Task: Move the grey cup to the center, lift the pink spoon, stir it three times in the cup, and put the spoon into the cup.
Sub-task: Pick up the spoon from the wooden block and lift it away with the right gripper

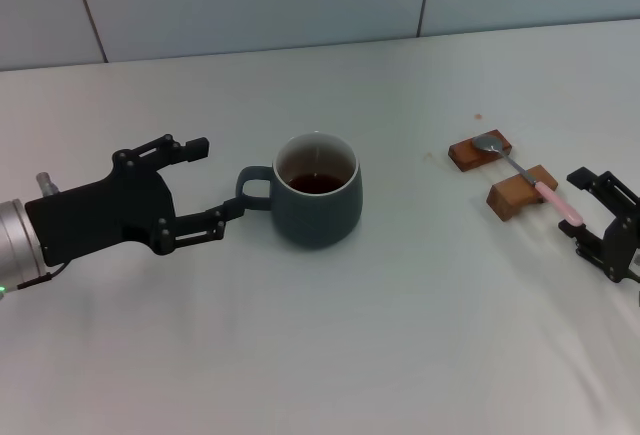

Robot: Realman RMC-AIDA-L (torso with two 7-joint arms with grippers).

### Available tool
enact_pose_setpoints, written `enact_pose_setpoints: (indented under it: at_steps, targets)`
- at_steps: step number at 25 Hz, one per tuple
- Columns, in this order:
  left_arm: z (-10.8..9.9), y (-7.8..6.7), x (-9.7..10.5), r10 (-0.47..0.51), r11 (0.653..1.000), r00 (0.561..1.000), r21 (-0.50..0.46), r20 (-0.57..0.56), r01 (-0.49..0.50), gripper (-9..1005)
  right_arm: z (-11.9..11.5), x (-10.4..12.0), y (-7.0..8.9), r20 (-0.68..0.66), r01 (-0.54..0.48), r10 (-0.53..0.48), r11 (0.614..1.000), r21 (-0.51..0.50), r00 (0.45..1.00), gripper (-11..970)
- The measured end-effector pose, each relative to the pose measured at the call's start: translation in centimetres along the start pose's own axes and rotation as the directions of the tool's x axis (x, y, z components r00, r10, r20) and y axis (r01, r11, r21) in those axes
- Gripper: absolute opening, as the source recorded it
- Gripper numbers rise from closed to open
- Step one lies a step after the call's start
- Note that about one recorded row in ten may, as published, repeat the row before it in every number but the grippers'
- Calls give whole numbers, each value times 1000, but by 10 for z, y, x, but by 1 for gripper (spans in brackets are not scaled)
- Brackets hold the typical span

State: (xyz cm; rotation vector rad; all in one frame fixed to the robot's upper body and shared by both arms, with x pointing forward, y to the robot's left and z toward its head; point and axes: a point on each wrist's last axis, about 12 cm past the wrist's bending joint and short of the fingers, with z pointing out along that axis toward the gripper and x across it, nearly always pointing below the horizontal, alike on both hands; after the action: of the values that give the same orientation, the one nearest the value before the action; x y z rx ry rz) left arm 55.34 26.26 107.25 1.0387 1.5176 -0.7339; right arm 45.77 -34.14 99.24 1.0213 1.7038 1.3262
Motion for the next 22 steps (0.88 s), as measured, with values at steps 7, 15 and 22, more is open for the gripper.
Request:
enact_pose_setpoints:
  at_steps: [7,15,22]
  targets:
    - [-1,0,0,0,1000,1000,-2,0,0,843,7,2,3,-14,4,-4,1000,-5,1000,828]
    - [-2,0,1,0,1000,1000,-2,-3,0,843,9,5,1,-22,-3,3,1000,6,1000,791]
    - [-3,0,2,-1,1000,1000,-3,-7,1,842,8,7,-1,-18,-11,11,1000,15,1000,515]
